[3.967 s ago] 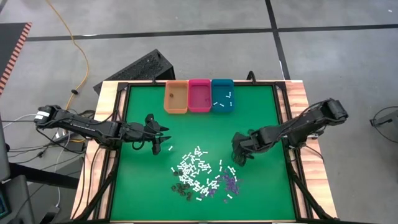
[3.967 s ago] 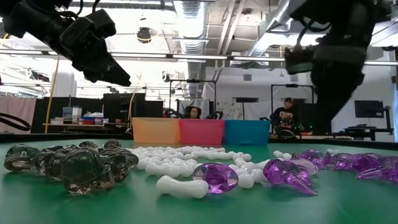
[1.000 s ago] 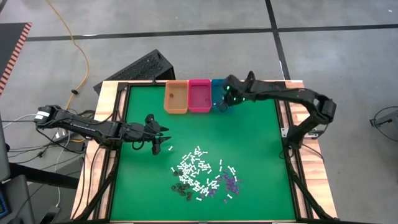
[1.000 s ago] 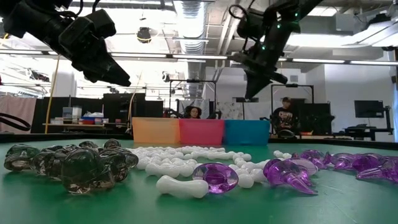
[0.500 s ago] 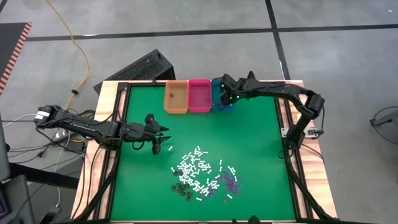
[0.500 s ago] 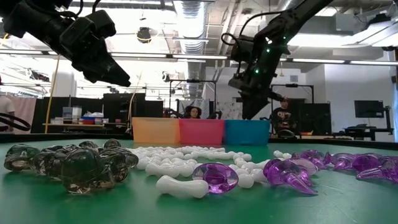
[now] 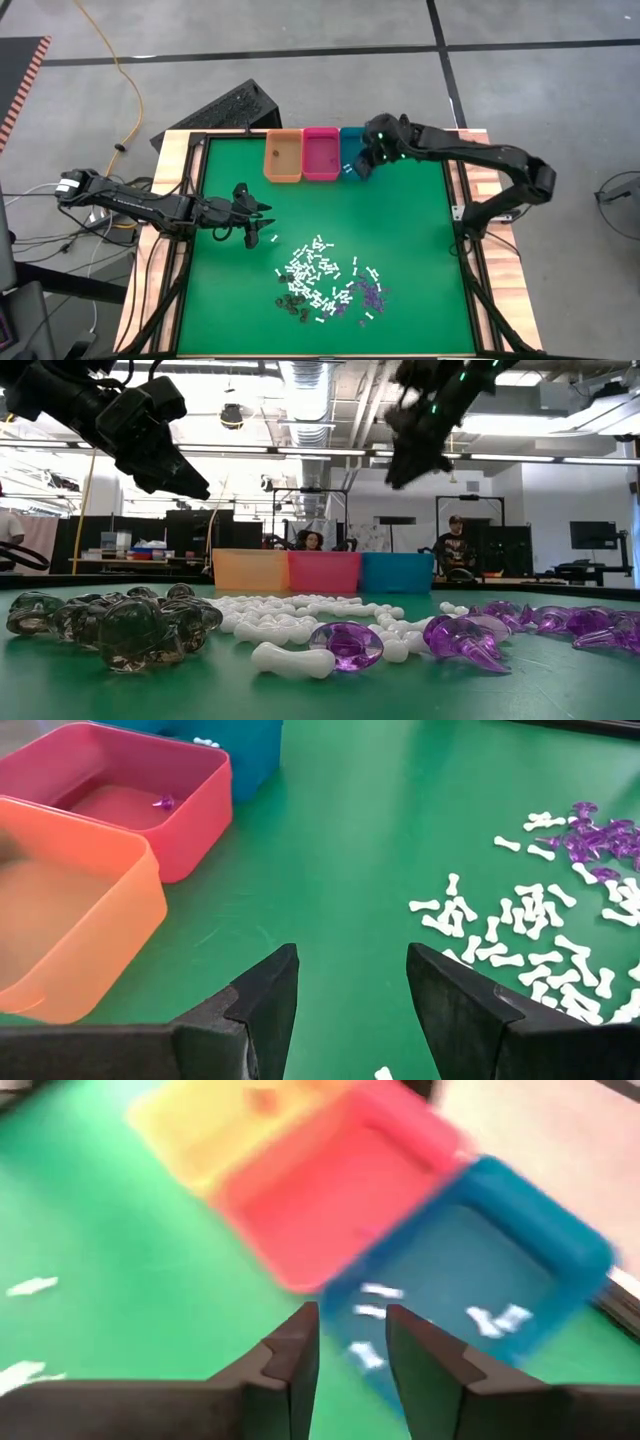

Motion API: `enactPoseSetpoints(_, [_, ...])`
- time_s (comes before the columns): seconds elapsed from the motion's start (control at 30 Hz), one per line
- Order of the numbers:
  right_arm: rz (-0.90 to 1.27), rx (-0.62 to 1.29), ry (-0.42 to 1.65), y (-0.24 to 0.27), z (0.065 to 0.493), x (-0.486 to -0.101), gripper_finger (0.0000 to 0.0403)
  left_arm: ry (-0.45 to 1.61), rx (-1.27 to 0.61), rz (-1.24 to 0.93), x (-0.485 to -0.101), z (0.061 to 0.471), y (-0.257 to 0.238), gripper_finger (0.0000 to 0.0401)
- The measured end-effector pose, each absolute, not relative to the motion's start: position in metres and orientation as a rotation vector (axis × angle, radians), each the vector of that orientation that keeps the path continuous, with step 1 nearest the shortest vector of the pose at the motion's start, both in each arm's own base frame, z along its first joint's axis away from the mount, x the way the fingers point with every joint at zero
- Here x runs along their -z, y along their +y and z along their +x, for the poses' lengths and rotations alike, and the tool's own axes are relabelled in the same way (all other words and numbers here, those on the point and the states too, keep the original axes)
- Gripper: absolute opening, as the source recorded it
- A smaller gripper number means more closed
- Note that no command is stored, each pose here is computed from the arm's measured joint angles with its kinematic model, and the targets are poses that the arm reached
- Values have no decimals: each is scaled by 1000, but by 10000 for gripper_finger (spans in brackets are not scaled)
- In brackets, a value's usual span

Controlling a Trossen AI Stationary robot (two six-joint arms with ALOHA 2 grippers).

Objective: Sort Halloween decoration
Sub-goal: Put the white bone toy into the blue bin

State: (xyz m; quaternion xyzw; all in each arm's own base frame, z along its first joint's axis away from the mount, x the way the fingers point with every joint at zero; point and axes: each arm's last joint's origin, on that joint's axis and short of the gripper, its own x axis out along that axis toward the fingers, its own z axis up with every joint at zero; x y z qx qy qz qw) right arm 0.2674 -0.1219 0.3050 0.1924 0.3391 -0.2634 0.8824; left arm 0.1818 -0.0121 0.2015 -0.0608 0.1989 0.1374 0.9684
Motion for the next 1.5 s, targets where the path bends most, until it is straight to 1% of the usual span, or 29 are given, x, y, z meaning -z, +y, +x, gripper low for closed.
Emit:
enactPoseSetpoints(0.17, [409,366,721,-72,271,-315,142,400,-279,-128,-202,182,-12,179])
enactPoseSetpoints(0.3, [469,290,821,-29,274,-309,143,401,-281,-137,-201,182,-12,179])
enactPoseSetpoints(0.43, [535,307,964,10,277,-291,143,399,-283,-134,-202,182,-12,179])
enactPoseSetpoints(0.63, [622,393,1172,55,276,-263,143,399,-284,-139,-202,182,-12,179])
enactPoseSetpoints(0.8, [646,436,1251,85,279,-244,143,399,-285,-138,-202,182,-12,179])
enactPoseSetpoints(0.9, [643,424,1261,94,286,-233,143,398,-285,-138,-202,182,-12,179])
enactPoseSetpoints(1.1, [784,448,1190,89,318,-206,143,395,-275,-161,-202,182,-12,179])
enactPoseSetpoints(1.2, [816,455,1172,91,330,-191,143,395,-276,-166,-202,182,-12,179])
enactPoseSetpoints(1.3, [826,490,1207,91,332,-181,143,396,-276,-165,-202,182,-12,179])
enactPoseSetpoints(1.5, [835,589,1229,87,324,-182,143,401,-273,-148,-201,182,-12,179])
